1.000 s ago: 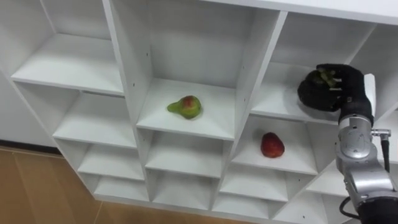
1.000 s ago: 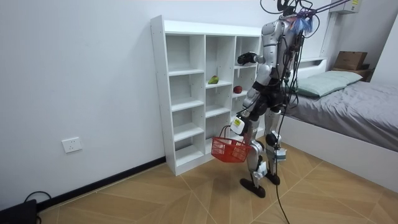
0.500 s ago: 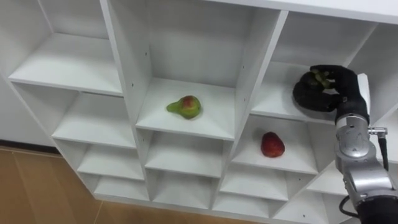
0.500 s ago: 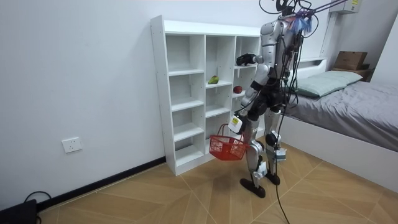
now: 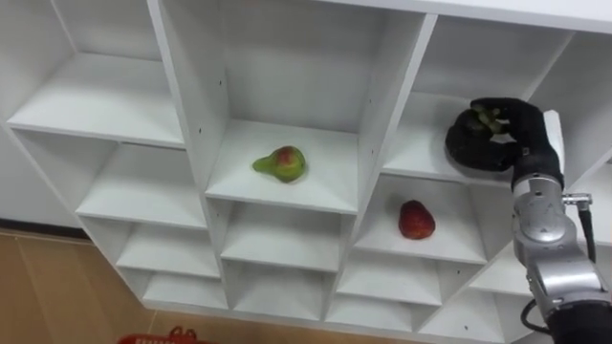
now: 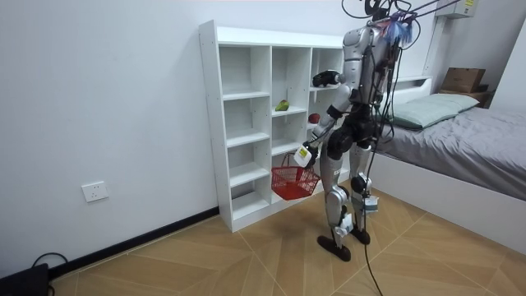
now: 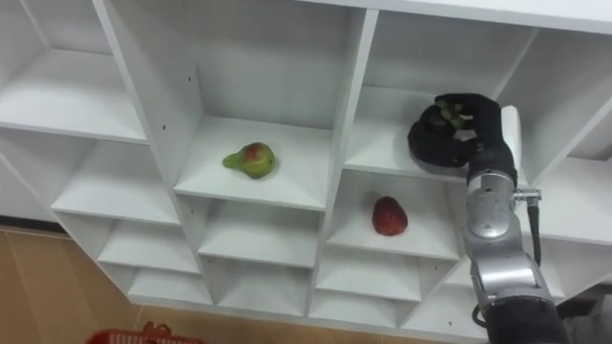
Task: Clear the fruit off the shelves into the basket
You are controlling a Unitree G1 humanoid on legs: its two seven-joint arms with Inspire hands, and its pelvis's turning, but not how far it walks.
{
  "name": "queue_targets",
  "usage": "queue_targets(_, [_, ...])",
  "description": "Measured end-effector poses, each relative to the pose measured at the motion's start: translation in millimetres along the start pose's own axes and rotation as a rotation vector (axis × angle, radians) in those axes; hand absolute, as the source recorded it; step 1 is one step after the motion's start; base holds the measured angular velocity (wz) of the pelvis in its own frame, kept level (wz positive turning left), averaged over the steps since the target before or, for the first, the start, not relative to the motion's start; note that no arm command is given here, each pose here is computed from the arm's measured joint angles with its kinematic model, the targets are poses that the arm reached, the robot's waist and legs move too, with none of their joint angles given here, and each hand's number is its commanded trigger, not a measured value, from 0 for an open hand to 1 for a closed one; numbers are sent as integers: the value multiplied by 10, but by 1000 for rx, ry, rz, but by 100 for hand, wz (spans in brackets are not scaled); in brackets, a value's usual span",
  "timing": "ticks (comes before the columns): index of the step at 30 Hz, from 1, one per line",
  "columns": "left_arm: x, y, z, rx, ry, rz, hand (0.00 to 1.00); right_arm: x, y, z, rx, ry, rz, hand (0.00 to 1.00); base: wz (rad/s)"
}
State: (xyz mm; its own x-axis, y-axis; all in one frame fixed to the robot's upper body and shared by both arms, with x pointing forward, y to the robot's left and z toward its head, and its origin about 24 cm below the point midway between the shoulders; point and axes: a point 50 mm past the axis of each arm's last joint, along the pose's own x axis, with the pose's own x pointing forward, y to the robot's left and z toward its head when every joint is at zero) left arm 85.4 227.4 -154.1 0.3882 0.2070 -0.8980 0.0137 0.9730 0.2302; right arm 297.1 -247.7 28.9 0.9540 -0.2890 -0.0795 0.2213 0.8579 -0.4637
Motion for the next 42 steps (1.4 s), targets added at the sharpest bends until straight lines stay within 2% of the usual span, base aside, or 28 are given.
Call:
queue_targets(7, [28,-120,299,-5,-99,-82,100,-3,23,52,-5,-30,23,100,-1])
queue_targets(19, [-90,-348,775,-55,-302,-254,100,-36,185,216,-36,-104,106,100,-4])
queue_targets(32, [-193,-446,1047,-46,-418,-304,100,-82,191,277,-31,-131,112,100,-1])
queue_targets(42, [-234,-525,1090,-30,-442,-342,100,-280,243,274,-11,-158,134,100,-5])
